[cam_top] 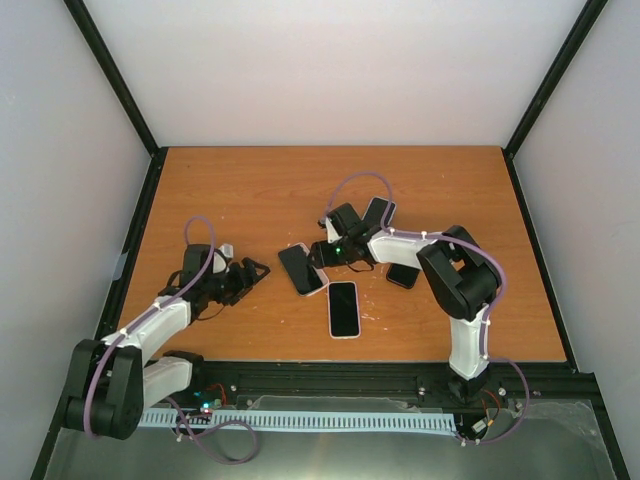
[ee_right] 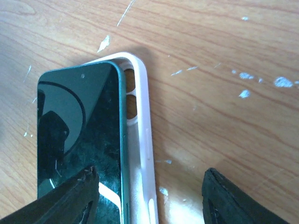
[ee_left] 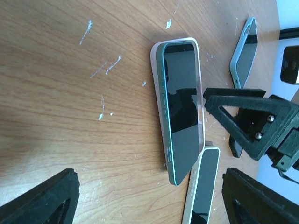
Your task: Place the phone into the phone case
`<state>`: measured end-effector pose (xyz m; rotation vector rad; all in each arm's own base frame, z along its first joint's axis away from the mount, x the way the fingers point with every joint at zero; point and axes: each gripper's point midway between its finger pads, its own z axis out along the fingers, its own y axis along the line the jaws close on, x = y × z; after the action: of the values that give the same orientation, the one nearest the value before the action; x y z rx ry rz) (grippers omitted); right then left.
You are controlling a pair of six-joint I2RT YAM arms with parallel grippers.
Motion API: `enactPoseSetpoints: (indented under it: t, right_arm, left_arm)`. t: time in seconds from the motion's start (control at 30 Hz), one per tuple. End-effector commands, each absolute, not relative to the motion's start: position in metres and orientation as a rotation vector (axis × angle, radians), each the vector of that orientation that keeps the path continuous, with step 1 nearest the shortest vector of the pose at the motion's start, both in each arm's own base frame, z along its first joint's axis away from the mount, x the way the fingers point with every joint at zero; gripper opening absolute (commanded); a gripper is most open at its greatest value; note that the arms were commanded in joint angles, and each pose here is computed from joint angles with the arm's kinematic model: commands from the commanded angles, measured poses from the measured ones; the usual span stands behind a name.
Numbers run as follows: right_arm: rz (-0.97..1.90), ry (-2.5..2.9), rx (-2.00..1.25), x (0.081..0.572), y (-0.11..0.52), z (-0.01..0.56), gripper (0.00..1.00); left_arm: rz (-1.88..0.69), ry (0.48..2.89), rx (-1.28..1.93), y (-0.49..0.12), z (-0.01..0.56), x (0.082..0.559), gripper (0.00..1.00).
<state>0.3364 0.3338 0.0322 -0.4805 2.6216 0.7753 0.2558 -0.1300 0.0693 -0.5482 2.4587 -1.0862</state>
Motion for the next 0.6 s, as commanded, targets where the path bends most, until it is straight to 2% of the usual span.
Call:
enactPoseSetpoints:
  t: [0.0, 0.07, 0.23, 0.57]
  right_arm:
    - [0.860, 2.641, -0.499, 0.323, 0.341, 0.026, 0.55]
    - [0.915, 2.643, -0.483, 0.318, 0.345, 0.026, 0.51]
    - [1.042, 2.661, -0.448, 0.298, 0.361, 0.024, 0.49]
    - [1.217, 2.662, -0.304, 0.266, 0.387, 0.031, 0.41]
  left_arm:
    - [-1.100, 2.412, -0.493, -0.133, 0.084, 0.271, 0.82]
    - [-1.071, 2.425, -0.502, -0.130, 0.083, 0.273, 0.79]
    - [-0.998, 2.468, -0.537, -0.124, 0.075, 0.278, 0.72]
    - [-1.061, 2.533, -0.504, -0.134, 0.057, 0.275, 0.54]
